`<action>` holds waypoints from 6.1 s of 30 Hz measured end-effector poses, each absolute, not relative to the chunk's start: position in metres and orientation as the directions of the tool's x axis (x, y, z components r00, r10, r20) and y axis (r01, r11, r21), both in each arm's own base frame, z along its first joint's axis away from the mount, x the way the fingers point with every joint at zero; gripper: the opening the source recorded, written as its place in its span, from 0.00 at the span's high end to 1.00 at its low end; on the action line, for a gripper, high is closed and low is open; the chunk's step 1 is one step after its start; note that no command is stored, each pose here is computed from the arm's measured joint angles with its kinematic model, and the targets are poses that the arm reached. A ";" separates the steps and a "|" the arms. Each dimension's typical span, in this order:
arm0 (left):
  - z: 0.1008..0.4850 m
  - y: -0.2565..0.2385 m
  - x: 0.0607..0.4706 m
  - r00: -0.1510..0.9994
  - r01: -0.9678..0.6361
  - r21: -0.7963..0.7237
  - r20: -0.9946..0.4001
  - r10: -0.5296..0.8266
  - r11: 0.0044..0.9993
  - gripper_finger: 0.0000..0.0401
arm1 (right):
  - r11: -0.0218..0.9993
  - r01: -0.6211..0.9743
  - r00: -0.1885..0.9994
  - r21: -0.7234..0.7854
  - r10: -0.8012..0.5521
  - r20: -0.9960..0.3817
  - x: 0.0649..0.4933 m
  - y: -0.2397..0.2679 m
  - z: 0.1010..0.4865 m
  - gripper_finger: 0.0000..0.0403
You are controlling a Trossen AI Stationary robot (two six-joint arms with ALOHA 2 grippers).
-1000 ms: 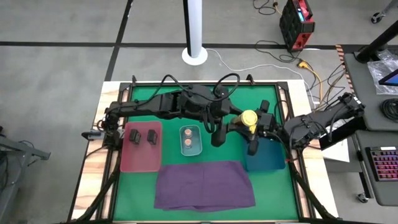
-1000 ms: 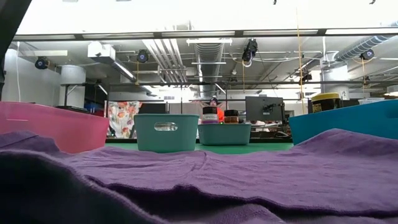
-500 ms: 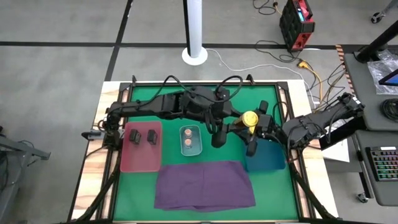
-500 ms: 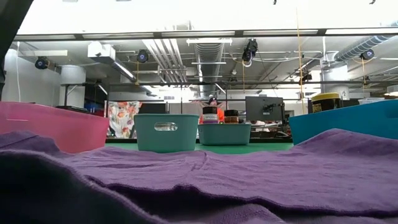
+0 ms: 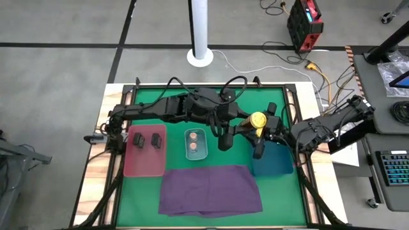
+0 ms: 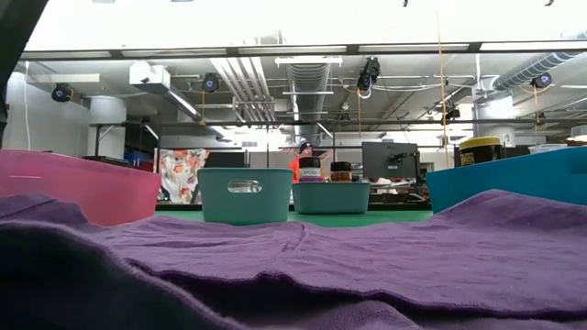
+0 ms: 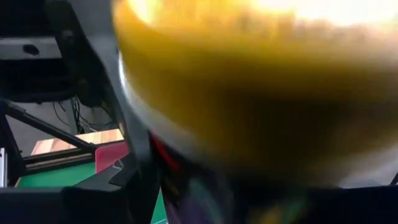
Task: Sort spices by type
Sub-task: Put the yellow seasoning bottle into the blue bin
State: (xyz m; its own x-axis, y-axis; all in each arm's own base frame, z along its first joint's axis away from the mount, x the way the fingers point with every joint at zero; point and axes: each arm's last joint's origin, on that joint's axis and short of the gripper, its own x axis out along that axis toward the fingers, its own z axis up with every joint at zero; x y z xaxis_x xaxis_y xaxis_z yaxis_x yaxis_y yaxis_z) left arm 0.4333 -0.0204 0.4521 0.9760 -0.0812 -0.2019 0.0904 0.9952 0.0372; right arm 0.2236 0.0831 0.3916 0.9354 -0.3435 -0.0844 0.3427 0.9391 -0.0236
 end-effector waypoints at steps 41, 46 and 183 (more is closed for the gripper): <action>0.454 -0.012 0.394 0.887 -0.133 0.223 -0.408 0.216 0.966 0.58 | 0.903 0.429 0.895 -0.034 -0.430 -0.117 0.215 0.074 0.446 0.10; 0.458 -0.016 0.396 0.910 -0.133 0.212 -0.362 0.204 0.968 0.58 | 0.888 0.457 0.878 -0.053 -0.460 -0.133 0.227 0.071 0.448 0.10; 0.547 -0.005 0.241 0.890 -0.358 0.214 -0.216 0.402 0.909 0.43 | 0.744 0.665 0.525 0.069 -0.399 -0.752 0.141 0.104 0.168 0.25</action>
State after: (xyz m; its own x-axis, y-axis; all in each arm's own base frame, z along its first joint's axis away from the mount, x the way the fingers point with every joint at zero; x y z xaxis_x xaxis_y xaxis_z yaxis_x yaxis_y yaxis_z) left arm 0.2406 -0.0054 0.5475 0.8899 0.4019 -0.2157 -0.3585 0.9087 0.2139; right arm 0.1406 0.1038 0.1678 0.5245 -0.3989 -0.7522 0.6651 0.7435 0.0694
